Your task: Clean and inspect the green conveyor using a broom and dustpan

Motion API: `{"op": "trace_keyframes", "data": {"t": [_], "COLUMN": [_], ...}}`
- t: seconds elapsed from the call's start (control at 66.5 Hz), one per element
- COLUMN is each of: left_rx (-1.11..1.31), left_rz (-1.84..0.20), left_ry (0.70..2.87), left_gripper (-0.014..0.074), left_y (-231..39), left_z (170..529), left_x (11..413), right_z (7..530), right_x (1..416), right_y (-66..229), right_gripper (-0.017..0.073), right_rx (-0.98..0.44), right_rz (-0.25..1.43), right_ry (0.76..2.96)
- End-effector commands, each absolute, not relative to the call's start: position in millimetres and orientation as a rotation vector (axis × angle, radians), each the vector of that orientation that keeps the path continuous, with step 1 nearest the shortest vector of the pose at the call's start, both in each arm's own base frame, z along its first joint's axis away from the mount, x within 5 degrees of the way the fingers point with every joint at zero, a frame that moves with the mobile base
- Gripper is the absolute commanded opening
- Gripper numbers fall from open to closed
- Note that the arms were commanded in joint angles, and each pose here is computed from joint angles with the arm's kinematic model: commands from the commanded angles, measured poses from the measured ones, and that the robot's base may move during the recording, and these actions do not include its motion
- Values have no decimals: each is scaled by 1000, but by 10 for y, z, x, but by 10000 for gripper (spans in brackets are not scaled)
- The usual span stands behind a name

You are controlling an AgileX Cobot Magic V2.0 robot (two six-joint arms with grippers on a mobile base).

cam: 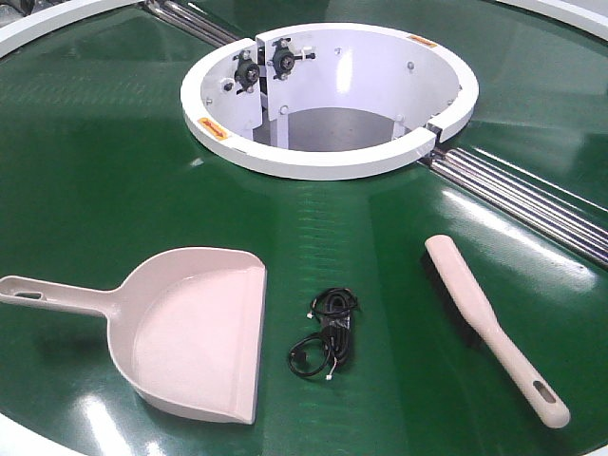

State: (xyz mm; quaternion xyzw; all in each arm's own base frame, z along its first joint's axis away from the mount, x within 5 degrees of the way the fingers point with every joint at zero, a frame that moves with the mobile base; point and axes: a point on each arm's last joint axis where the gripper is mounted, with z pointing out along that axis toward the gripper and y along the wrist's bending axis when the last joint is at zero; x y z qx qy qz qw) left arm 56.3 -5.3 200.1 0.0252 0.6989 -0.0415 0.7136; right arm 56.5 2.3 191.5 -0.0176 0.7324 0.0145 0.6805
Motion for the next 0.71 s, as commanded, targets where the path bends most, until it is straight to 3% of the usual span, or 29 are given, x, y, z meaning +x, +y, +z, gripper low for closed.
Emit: {"op": "trace_keyframes", "data": {"t": [0.0, 0.21, 0.466, 0.692], "left_rx": [44, 20, 19, 21], "left_rz": [-104, -132, -114, -98], "left_ry": [1392, 1307, 1680, 1944], "left_gripper": [-7, -7, -7, -7], "left_y": [-52, -46, -60, -80], "left_z": [2082, 2565, 3045, 2947], "left_x": [548, 483, 695, 938], "right_z": [1922, 1922, 1922, 1922], "right_x": [563, 563, 563, 563], "right_y": [27, 27, 27, 27], "right_gripper": [-10, -10, -10, -10], "right_rx": [-52, -52, -52, -52], "right_rz": [28, 28, 28, 28], "right_ry": [1571, 1571, 1571, 1571]}}
